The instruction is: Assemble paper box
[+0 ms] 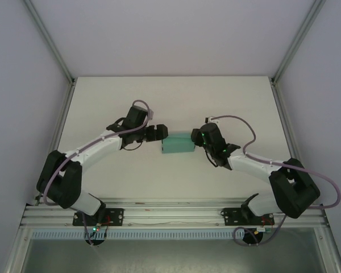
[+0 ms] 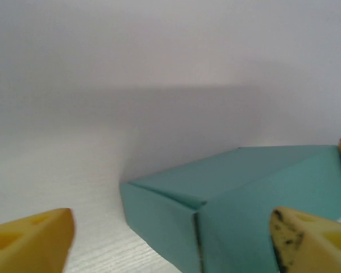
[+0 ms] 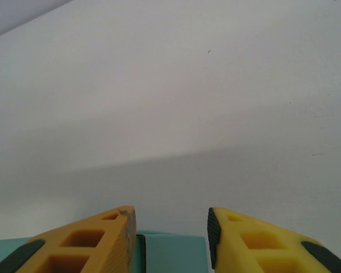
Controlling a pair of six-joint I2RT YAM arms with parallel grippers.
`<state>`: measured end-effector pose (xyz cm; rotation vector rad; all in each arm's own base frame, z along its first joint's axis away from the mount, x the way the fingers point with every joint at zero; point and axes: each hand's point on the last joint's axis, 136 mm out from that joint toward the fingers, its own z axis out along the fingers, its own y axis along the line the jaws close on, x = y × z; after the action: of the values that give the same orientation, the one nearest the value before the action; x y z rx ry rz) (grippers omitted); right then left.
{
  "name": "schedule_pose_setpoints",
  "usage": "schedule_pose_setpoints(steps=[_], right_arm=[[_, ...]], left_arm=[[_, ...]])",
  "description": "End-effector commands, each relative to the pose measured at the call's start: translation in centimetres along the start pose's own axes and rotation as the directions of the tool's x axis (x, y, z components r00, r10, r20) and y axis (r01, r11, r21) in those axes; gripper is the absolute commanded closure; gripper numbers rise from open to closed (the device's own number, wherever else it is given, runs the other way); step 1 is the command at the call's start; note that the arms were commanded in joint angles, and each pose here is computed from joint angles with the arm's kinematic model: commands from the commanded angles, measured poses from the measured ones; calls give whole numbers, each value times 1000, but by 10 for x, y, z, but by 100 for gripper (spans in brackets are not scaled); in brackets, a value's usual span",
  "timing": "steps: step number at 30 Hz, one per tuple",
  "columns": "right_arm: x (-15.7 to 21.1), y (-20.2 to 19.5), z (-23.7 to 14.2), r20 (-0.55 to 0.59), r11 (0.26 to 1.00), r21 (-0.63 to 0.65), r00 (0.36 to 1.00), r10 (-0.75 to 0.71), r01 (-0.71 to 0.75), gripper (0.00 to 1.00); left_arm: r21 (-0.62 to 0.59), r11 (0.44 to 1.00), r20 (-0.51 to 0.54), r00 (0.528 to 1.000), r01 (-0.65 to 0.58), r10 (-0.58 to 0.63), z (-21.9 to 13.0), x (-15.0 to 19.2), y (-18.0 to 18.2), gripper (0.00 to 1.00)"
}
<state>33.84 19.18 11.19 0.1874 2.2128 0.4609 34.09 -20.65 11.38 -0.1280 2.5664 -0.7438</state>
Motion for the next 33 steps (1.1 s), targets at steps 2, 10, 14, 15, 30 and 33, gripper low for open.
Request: schedule_pose_setpoints(steps=[2, 10, 14, 15, 30, 33], right_arm=[[94, -64, 6, -265, 980, 130, 958, -108, 147, 63], [129, -72, 14, -273, 987, 35, 952, -141, 157, 72], [142, -78, 13, -256, 986, -5, 953, -160, 164, 72], [146, -79, 13, -257, 985, -19, 951, -172, 172, 72], [142, -74, 19, -188, 967, -58, 948, -256, 250, 85], [127, -61, 17, -208, 970, -52, 947, -245, 239, 79]], left_arm=[[76, 991, -83, 991, 108, -102, 25, 31, 17, 41], [88, 975, -151, 970, 205, -190, 48, 88, 58, 80], [91, 982, -135, 979, 167, -154, 53, 107, 74, 97], [83, 987, -129, 984, 138, -127, 54, 111, 79, 100], [159, 986, -74, 997, 48, -36, 59, 117, 75, 100], [114, 993, -64, 998, 8, -1, 53, 103, 64, 100]])
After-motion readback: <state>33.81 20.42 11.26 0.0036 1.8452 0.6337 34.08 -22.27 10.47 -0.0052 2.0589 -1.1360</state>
